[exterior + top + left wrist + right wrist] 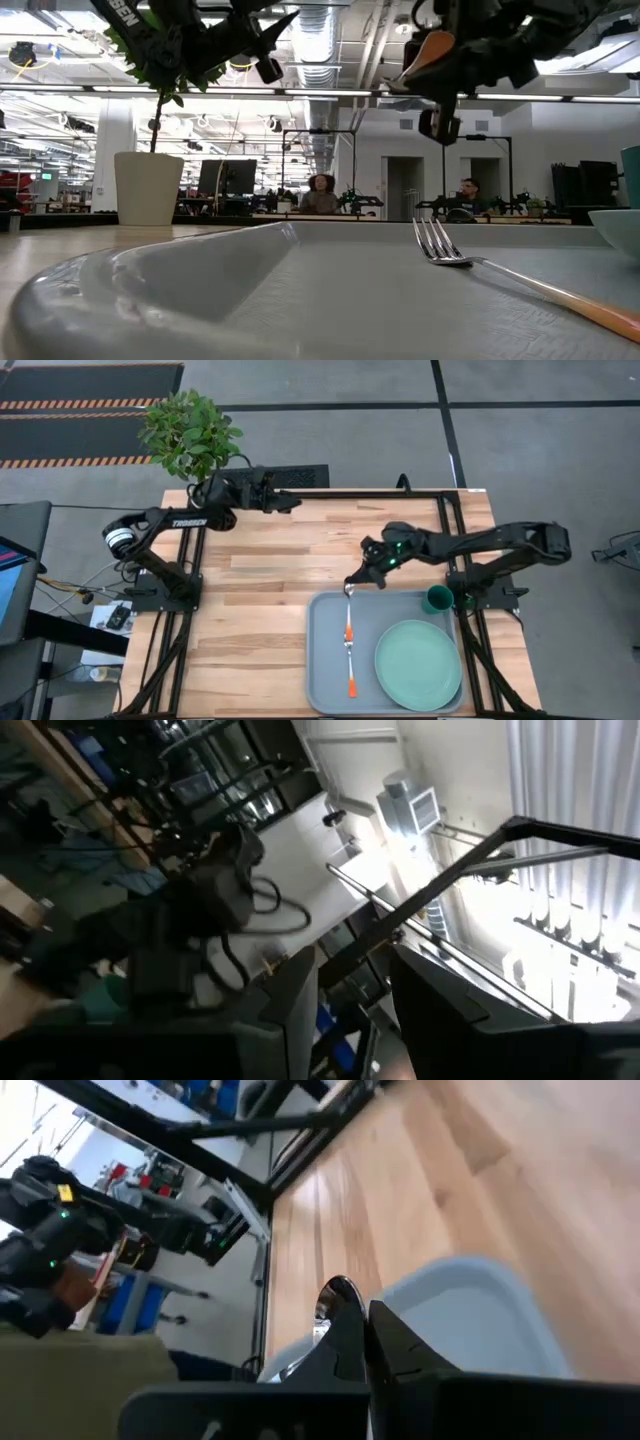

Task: Pick and place plate/cup/fork/spoon on tray
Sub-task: Put the orange spoon beside the orange fork on the blue serving tray

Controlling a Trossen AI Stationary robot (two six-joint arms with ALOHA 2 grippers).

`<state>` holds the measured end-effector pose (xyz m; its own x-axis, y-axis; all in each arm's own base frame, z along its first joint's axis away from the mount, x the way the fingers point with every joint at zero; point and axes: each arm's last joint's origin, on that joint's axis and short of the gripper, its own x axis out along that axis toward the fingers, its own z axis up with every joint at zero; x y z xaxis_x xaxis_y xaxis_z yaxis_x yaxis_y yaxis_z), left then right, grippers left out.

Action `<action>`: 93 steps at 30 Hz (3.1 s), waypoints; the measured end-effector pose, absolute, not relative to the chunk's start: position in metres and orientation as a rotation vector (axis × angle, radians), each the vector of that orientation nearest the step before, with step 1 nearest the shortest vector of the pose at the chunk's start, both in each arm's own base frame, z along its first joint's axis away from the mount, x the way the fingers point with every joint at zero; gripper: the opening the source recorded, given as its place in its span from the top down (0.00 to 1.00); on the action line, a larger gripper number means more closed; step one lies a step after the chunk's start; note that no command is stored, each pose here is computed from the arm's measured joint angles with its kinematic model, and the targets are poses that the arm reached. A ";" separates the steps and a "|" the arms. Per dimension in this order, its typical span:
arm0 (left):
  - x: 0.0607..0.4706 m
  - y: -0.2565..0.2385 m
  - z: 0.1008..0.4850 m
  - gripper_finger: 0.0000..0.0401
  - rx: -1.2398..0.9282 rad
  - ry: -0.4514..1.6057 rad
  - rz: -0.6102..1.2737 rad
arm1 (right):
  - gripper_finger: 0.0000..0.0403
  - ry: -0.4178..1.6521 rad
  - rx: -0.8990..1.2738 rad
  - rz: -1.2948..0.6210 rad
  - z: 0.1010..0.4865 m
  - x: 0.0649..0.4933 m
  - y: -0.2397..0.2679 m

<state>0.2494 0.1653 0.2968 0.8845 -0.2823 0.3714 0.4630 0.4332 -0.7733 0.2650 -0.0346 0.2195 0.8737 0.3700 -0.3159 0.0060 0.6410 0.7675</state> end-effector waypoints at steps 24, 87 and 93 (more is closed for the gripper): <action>0.202 0.220 0.292 0.72 -0.997 -0.172 -0.312 | 1.00 0.744 0.876 0.103 0.148 0.330 0.062; 0.203 0.221 0.288 0.72 -0.971 -0.150 -0.293 | 0.89 0.761 0.877 0.031 0.123 0.326 0.105; 0.203 0.221 0.288 0.72 -0.971 -0.150 -0.293 | 0.85 0.761 0.873 0.033 0.123 0.326 0.105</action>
